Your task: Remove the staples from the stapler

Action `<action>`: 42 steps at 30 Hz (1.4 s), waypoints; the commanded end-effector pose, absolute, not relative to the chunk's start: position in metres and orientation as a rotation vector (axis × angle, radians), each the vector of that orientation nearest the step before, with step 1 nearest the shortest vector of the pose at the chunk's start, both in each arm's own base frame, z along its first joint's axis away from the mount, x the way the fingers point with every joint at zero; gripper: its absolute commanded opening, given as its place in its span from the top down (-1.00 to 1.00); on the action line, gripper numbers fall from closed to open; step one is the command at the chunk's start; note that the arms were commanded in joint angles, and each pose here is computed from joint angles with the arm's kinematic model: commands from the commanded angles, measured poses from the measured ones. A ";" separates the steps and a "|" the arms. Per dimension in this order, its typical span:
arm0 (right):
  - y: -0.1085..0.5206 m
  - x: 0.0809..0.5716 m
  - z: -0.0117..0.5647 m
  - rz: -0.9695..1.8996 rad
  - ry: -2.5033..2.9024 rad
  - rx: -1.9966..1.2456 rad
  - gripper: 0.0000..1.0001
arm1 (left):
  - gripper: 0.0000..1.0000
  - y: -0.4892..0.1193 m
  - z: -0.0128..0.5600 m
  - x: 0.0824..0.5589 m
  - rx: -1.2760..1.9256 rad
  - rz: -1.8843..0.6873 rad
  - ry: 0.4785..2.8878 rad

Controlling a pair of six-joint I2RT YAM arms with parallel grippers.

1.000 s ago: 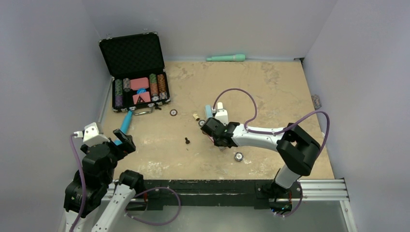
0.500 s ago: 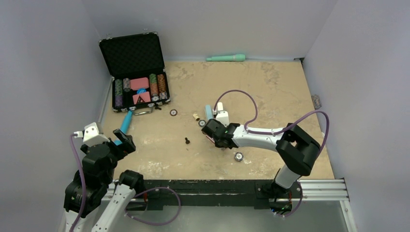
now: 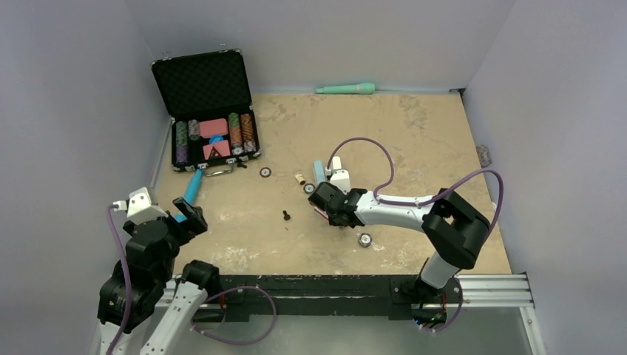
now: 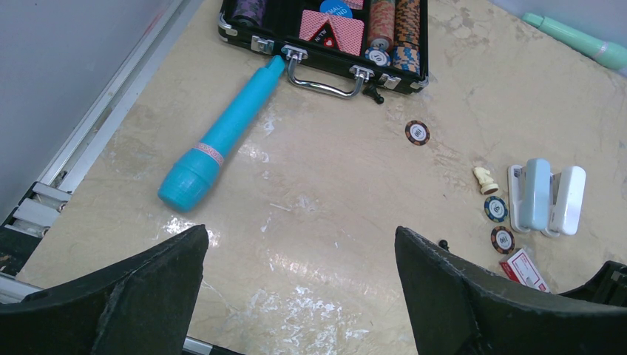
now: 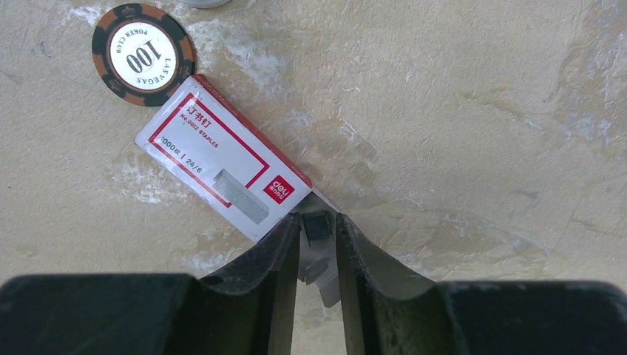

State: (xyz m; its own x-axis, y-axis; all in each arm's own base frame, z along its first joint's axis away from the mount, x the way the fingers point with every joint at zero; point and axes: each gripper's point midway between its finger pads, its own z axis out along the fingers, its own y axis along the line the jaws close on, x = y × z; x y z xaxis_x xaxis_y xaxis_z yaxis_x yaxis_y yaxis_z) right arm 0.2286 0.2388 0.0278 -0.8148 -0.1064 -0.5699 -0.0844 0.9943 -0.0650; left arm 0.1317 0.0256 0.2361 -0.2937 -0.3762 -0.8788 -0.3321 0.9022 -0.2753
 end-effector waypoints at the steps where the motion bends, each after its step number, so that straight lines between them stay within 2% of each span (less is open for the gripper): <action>1: 0.242 0.234 0.043 -0.003 2.493 -0.094 0.42 | -1.00 0.025 0.241 0.138 -0.492 -0.038 1.889; 10: 0.263 0.237 0.085 0.173 2.430 -0.106 0.38 | -1.00 0.023 0.240 0.139 -0.485 -0.040 1.896; 14: 0.279 0.235 0.101 0.291 2.392 -0.152 -0.04 | -1.00 0.023 0.240 0.139 -0.482 -0.041 1.898; 16: 0.284 0.236 0.105 0.319 2.386 -0.155 -0.10 | -1.00 0.023 0.240 0.139 -0.481 -0.042 1.899; 22: 0.294 0.253 0.091 0.250 2.402 -0.142 0.01 | -1.00 0.023 0.240 0.139 -0.481 -0.044 1.897; 25: 0.287 0.265 0.085 0.182 2.407 -0.089 0.29 | -1.00 0.023 0.240 0.139 -0.483 -0.042 1.896; 30: 0.270 0.285 0.086 0.193 2.386 0.009 0.56 | -1.00 0.022 0.240 0.140 -0.478 -0.043 1.899; 42: 0.262 0.295 0.048 0.120 2.442 -0.022 0.64 | -1.00 0.022 0.240 0.140 -0.474 -0.046 1.900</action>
